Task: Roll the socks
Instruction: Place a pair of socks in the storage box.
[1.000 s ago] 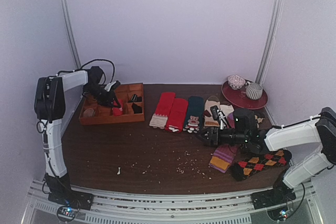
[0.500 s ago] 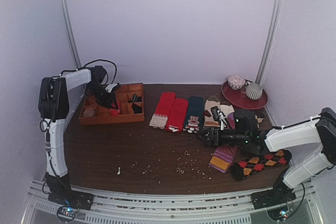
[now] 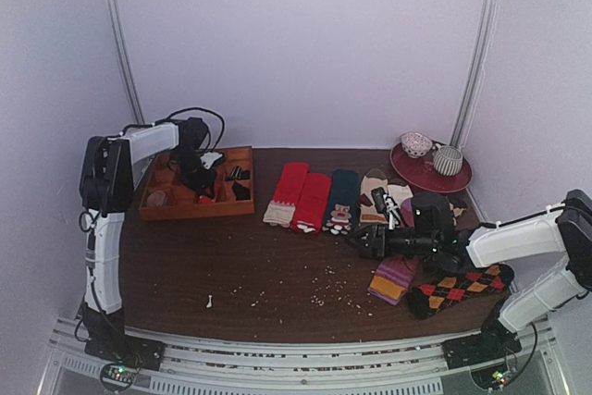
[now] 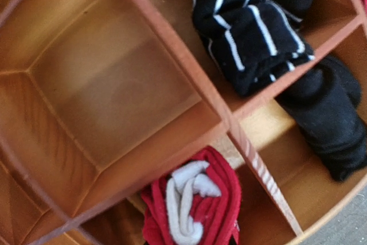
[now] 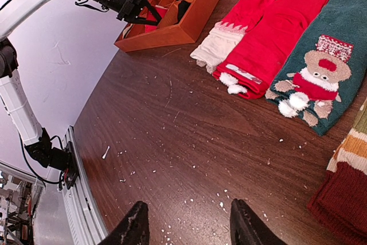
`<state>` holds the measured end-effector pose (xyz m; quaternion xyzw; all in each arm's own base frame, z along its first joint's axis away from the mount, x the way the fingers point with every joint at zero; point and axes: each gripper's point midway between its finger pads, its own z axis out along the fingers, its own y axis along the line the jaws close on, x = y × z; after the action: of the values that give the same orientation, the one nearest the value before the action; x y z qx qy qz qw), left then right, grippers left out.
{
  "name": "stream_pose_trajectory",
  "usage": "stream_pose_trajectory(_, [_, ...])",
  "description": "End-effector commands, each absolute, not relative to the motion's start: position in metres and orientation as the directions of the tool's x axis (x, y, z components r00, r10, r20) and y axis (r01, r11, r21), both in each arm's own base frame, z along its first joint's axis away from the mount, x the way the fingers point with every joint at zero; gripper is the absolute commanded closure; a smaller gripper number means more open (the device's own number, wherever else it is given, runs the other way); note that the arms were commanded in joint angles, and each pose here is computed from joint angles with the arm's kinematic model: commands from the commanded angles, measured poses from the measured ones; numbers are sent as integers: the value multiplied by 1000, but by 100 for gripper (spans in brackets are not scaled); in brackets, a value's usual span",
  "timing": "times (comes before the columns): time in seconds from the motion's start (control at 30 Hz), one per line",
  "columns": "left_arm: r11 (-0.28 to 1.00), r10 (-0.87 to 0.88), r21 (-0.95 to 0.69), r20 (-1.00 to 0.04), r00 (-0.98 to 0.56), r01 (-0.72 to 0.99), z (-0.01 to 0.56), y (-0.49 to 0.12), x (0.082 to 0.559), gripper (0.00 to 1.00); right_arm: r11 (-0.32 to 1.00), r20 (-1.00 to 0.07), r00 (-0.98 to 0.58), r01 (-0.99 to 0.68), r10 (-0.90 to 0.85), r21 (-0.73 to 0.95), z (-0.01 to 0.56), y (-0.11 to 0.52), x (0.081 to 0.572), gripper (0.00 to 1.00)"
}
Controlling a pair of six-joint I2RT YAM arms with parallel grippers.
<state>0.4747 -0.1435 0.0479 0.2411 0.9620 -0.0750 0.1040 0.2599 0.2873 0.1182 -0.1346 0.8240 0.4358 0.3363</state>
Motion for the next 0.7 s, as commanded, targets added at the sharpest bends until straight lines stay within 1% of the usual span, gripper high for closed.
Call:
stream_pose_trajectory(0.0, [871,476,-89,-96,-874,484,18,-149,448,100,588,-682,-727,-517,81,622,120,286,263,51])
stream_pose_trajectory(0.07, [869,485,-80,-69,-872,489,13,-149,443,100,588,-682,-726,-517,83,622,120,285,263,51])
stream_pose_trajectory(0.33, [868,490,-69,-45,-870,492,4,-150,448,100,583,-678,-730,-515,86,628,118,286,263,51])
stream_pose_trajectory(0.5, [870,491,-44,-8,-871,491,-8,-147,449,100,587,-681,-728,-516,83,624,117,286,263,51])
stream_pose_trajectory(0.63, [869,493,-37,-5,-870,493,-10,-147,449,100,587,-679,-729,-515,82,625,117,287,264,51])
stream_pose_trajectory(0.67, [870,493,-28,-15,-870,493,-6,-146,451,97,587,-678,-730,-514,83,625,117,287,264,51])
